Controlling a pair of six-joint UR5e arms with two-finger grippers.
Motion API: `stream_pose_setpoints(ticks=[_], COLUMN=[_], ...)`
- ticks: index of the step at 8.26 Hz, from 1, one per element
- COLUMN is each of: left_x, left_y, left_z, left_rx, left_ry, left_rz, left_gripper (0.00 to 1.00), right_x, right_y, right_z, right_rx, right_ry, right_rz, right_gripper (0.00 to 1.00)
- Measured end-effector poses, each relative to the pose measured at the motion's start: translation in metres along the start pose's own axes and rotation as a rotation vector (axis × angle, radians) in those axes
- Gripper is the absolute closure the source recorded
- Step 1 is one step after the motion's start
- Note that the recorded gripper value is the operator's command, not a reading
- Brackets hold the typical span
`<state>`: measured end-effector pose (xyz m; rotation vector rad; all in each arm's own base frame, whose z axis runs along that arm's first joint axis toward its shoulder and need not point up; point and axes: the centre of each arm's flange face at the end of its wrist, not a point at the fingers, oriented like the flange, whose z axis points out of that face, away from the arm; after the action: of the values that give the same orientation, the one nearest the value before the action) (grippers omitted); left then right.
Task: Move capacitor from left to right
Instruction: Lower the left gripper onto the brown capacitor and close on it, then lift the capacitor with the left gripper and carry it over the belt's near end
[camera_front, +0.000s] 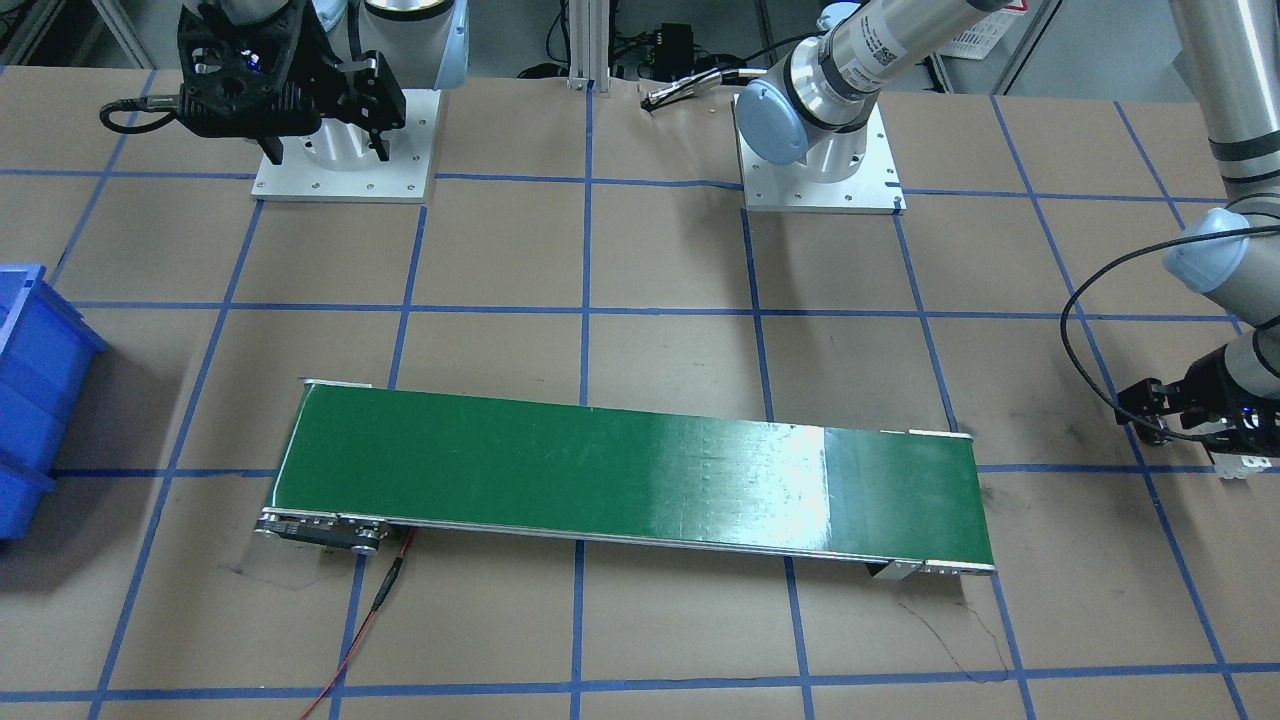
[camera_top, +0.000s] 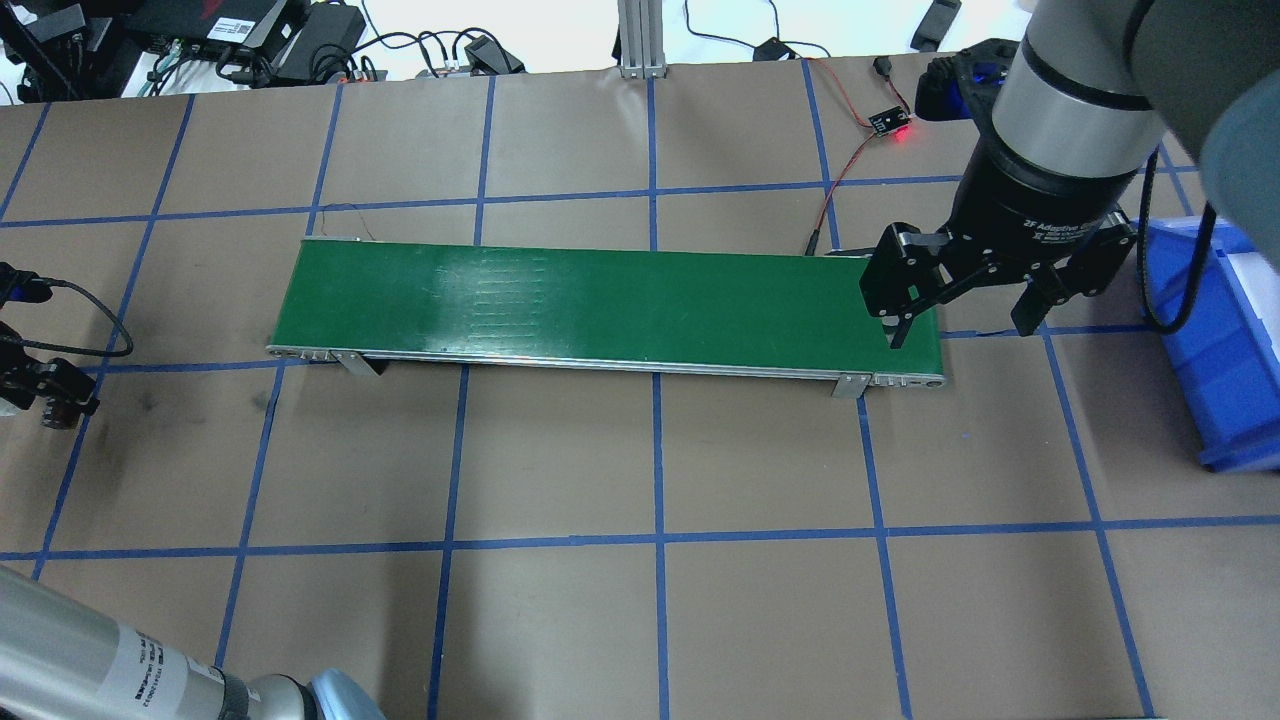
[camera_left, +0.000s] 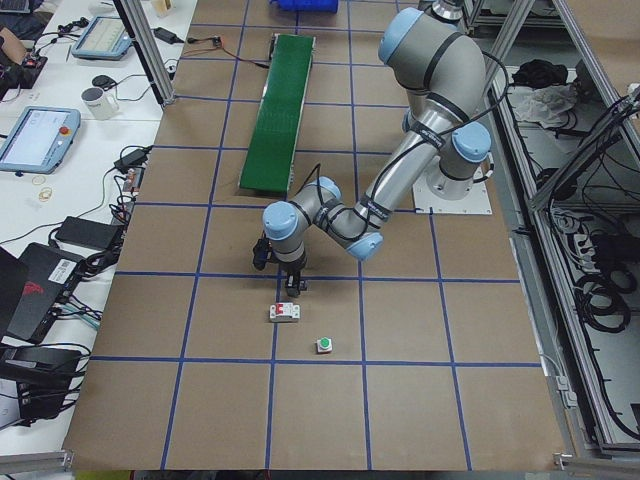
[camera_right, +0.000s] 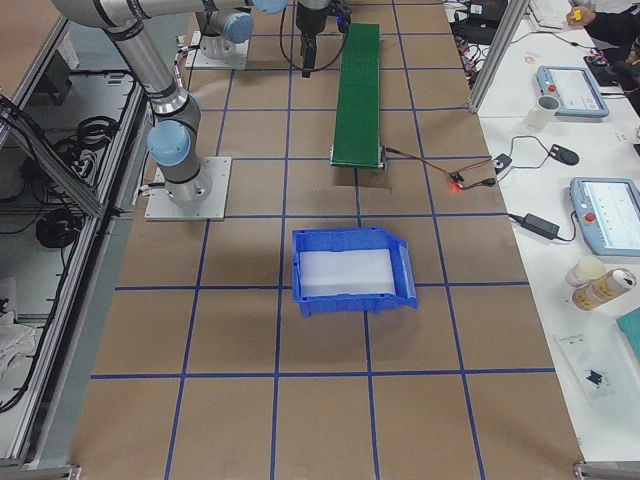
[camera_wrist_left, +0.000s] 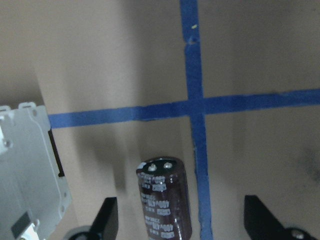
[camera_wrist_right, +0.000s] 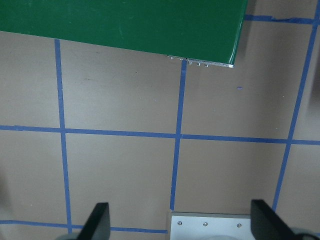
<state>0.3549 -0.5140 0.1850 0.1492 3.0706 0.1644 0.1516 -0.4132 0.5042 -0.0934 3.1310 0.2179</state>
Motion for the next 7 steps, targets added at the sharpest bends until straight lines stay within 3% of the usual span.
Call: stream_pose_setpoints(ticks=[1,2,3,5,6,7], left_x=[-0.0001,-0.0001,0.0002,0.0001,-0.0001,-0.0008], left_y=[0.0001,0.0001,-0.0001,-0.0001,-0.0002,-0.0003], left_z=[0.0004,0.0007,0.0009,0.0012,0.0008,-0.0001], left_rx=[0.0,0.0,-0.001,0.0,0.0,-0.001], left_ry=[0.001,0.002,0.003,0.003,0.003,0.001], left_rz=[0.006,0.013,0.021,0.03,0.034,0.037], left_gripper=[0.41,0.42,0.54,0.93,1.0,1.0], right_x=[0.0001,0.0001,0.0001,0.0002,0.0002,0.0002], right_y=[0.0,-0.0002,-0.0007,-0.0011,-0.0012,-0.001], right_z=[0.0,0.0001,0.0007,0.001,0.0011,0.0009], right_rx=[0.0,0.0,-0.002,-0.003,-0.003,-0.003], right_ry=[0.001,0.001,0.001,0.001,0.001,0.001], right_rz=[0.0,0.0,0.0,0.0,-0.001,-0.001], right_gripper=[0.0,0.0,0.0,0.0,0.0,0.0])
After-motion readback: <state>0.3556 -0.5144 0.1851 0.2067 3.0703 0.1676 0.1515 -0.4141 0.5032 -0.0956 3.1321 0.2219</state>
